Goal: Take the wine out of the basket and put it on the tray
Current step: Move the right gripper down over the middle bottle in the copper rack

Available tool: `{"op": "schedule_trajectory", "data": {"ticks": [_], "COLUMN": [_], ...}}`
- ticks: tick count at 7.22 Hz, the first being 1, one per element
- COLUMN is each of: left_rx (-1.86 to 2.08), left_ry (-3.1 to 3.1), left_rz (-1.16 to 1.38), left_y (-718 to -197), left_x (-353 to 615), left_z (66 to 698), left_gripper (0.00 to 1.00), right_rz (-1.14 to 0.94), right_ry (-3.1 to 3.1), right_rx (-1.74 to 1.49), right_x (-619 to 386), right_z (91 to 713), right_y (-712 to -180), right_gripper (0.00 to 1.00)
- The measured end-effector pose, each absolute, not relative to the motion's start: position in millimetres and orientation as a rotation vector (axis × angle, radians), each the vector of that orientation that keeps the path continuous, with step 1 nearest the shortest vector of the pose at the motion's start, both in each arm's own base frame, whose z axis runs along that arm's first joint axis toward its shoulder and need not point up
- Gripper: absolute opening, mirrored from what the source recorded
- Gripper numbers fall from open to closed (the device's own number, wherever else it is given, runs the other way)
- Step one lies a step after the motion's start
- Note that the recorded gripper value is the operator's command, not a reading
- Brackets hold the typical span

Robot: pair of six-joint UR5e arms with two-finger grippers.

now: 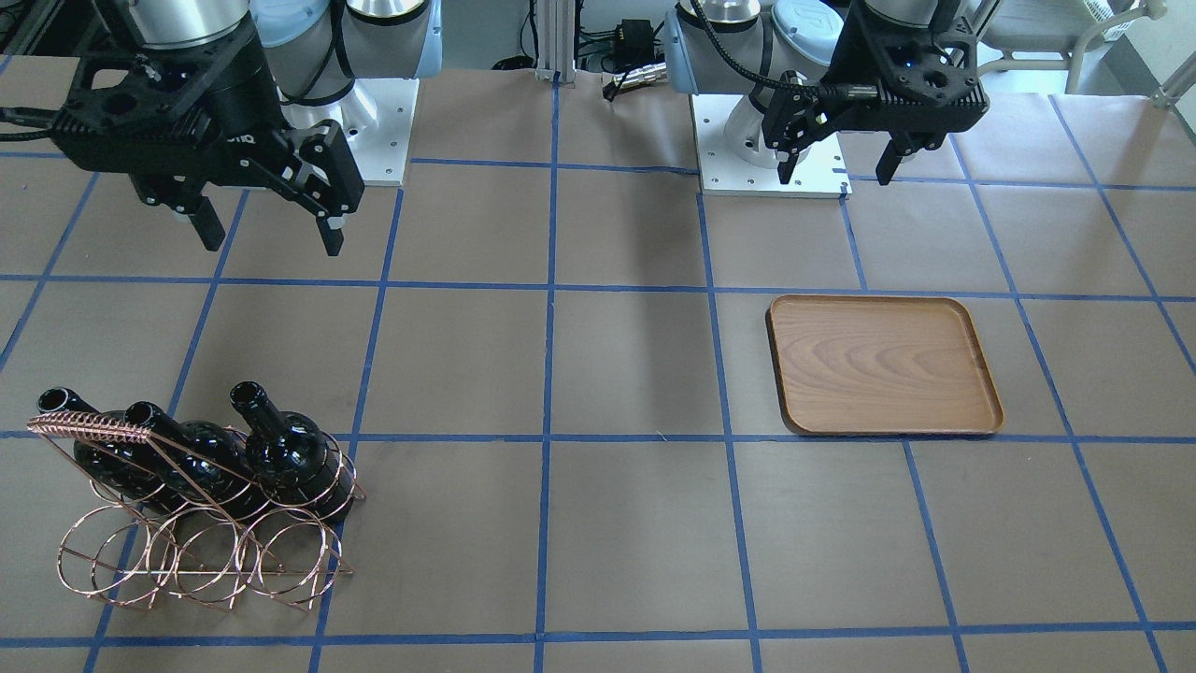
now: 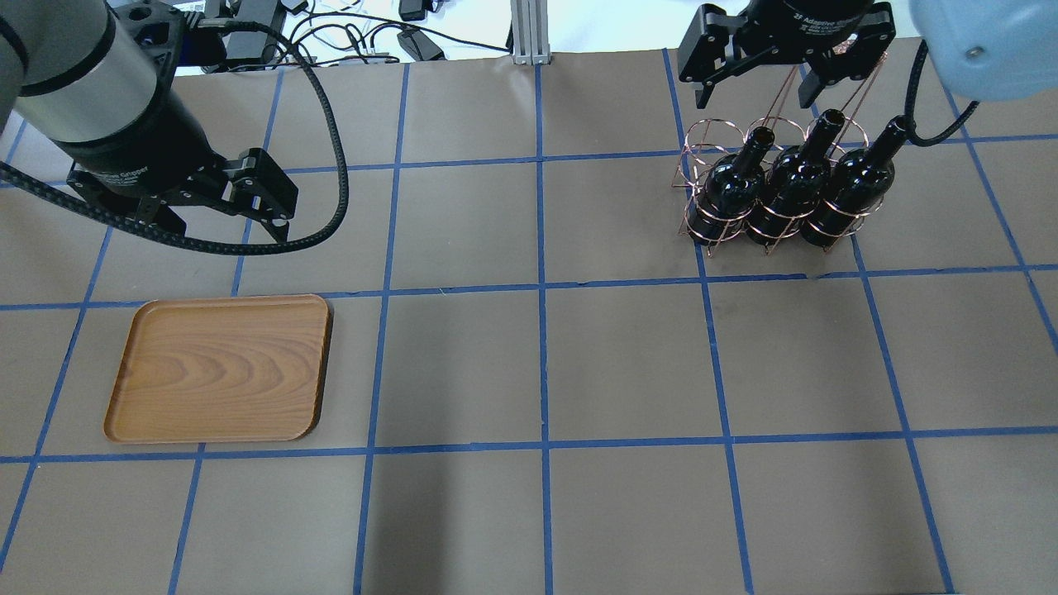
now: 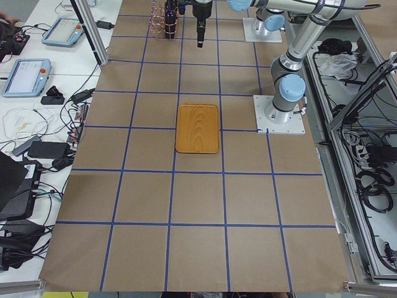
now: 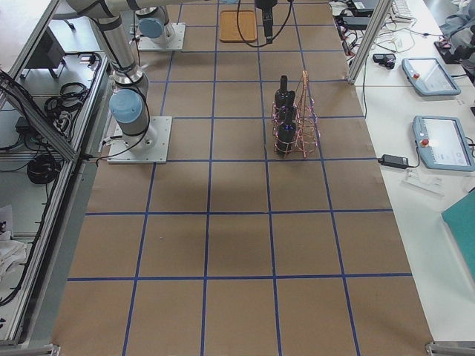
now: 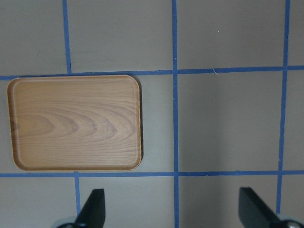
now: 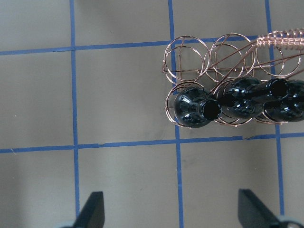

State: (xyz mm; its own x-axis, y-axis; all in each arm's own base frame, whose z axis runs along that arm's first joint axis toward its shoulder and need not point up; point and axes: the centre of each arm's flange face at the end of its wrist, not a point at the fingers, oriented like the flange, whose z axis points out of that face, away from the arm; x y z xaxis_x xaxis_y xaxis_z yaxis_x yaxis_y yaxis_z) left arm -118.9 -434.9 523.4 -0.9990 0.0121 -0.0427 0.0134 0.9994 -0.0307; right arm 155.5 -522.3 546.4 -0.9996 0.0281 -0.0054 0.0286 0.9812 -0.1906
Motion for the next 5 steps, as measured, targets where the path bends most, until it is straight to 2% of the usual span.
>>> {"op": "schedule_trajectory", "data": {"ticks": [3,5], "left_rx": [0.007,0.011], "left_ry": [3.099,3.100], "left_rz": [-0.034,-0.024], "left_y": [-432,-431], "left_x": [-119,-120], "left_z": [520,519], "left_gripper": [1.00,1.00], "right_rz": [-0.233,-0.128], "right_ry": [3.149,3.158], "right_rx": [0.037,0.066], "right_x": [74,49], "right_z": [514,462], "right_y": [-575,-608], "right_gripper": [0.98,0.88]}}
